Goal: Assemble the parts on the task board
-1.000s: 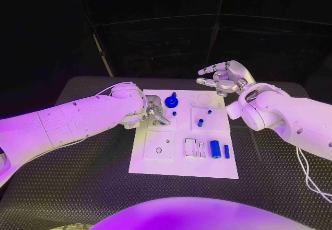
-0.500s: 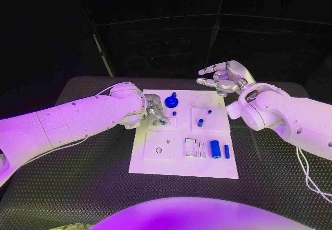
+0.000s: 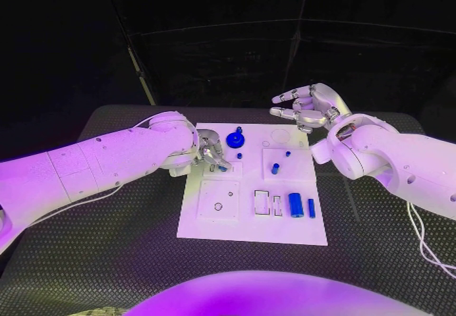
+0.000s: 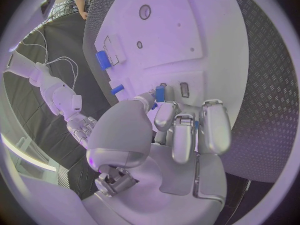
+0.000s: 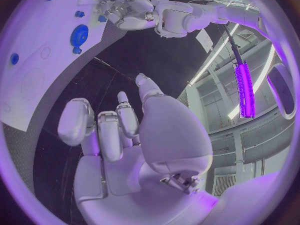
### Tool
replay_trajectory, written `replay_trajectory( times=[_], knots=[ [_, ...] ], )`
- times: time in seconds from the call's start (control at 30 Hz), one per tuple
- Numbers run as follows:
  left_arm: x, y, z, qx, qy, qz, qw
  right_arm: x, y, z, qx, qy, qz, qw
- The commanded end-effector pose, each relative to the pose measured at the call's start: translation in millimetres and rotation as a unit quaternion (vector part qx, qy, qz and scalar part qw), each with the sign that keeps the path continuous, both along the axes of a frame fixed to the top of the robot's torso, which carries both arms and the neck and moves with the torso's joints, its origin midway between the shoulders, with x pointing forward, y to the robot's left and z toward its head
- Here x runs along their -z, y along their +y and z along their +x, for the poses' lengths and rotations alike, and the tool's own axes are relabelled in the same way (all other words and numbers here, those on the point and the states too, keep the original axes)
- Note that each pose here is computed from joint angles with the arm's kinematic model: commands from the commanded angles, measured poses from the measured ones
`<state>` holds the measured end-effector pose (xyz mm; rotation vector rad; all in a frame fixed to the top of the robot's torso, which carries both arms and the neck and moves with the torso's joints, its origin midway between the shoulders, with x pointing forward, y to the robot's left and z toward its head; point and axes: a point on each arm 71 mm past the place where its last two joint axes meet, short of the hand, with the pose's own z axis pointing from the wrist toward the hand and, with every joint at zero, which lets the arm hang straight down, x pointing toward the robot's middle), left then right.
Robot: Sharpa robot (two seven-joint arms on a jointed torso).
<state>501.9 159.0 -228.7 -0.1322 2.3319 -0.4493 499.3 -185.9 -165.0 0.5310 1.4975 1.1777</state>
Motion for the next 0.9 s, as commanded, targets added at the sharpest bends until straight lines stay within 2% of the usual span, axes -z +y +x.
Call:
replay_trajectory(
  times=[0.03, 0.47, 0.9],
  knots=[
    [-2.1, 0.1, -0.1, 0.006, 0.018, -0.003, 1.0, -1.1, 1.4, -0.1, -0.005, 0.0, 0.0, 1.0],
    [-7.5, 1.0, 3.4, -0.026, -0.015, -0.02, 0.999, -1.2, 0.8, -0.2, -0.005, 0.0, 0.0, 1.0],
    [3.3, 2.5, 3.5, -0.029, -0.006, -0.009, 1.0, -1.2, 1.0, -0.3, -0.006, 0.0, 0.0, 1.0]
  ],
)
